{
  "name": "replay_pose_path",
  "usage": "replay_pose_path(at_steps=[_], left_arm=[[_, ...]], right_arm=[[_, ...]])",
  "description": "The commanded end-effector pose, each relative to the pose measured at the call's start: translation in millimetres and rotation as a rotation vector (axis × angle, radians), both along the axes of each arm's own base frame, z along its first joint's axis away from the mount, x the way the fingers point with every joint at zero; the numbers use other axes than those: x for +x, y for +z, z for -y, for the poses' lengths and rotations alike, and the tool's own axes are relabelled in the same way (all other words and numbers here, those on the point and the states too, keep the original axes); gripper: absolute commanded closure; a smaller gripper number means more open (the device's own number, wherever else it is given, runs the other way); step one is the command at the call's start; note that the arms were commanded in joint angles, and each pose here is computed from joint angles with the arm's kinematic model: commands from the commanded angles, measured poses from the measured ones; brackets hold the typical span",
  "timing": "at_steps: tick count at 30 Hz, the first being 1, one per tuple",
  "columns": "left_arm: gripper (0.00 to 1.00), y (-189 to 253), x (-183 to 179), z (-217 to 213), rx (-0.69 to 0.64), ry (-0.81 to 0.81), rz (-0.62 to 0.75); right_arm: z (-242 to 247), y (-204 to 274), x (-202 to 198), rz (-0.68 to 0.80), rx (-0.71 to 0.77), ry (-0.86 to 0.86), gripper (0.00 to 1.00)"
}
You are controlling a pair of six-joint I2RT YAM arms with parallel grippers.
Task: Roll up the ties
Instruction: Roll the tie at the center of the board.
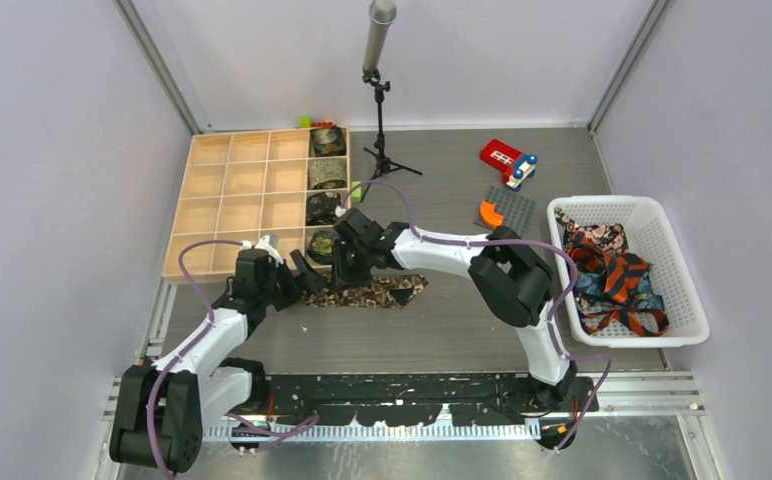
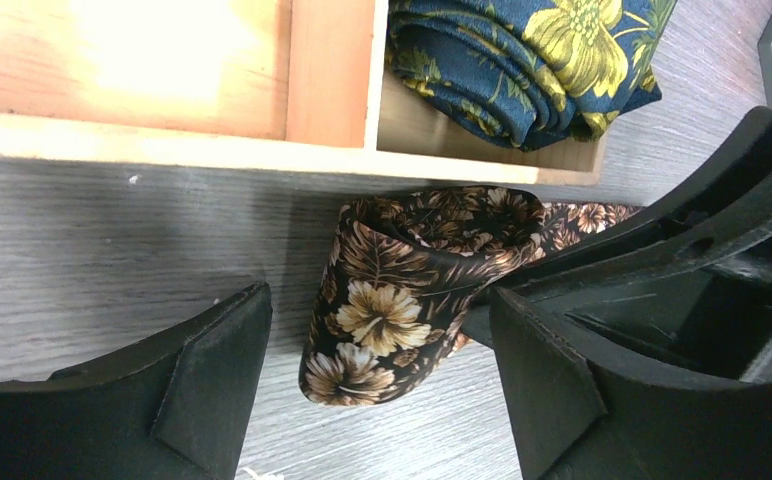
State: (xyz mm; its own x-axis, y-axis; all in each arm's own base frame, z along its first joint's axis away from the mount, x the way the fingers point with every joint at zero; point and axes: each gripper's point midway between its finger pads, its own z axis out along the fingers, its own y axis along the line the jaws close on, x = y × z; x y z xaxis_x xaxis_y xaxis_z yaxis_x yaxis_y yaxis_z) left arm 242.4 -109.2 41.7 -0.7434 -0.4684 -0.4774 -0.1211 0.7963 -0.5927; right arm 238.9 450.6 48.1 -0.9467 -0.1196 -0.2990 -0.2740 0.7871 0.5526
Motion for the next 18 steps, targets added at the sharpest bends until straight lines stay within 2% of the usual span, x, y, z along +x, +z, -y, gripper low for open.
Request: replay_pose_path(at_steps=[1, 18], left_arm=[[0.18, 12.5, 14.3, -0.9, 0.000, 0.012, 0.052], [0.26, 9.7, 16.4, 2.4, 0.002, -0.023, 0.036]], right_arm=[[-1.4, 38.2, 14.4, 0.071, 0.025, -0.003, 0.69], [13.6, 31.6, 28.1, 0.059, 0.011, -0.038, 0.67]])
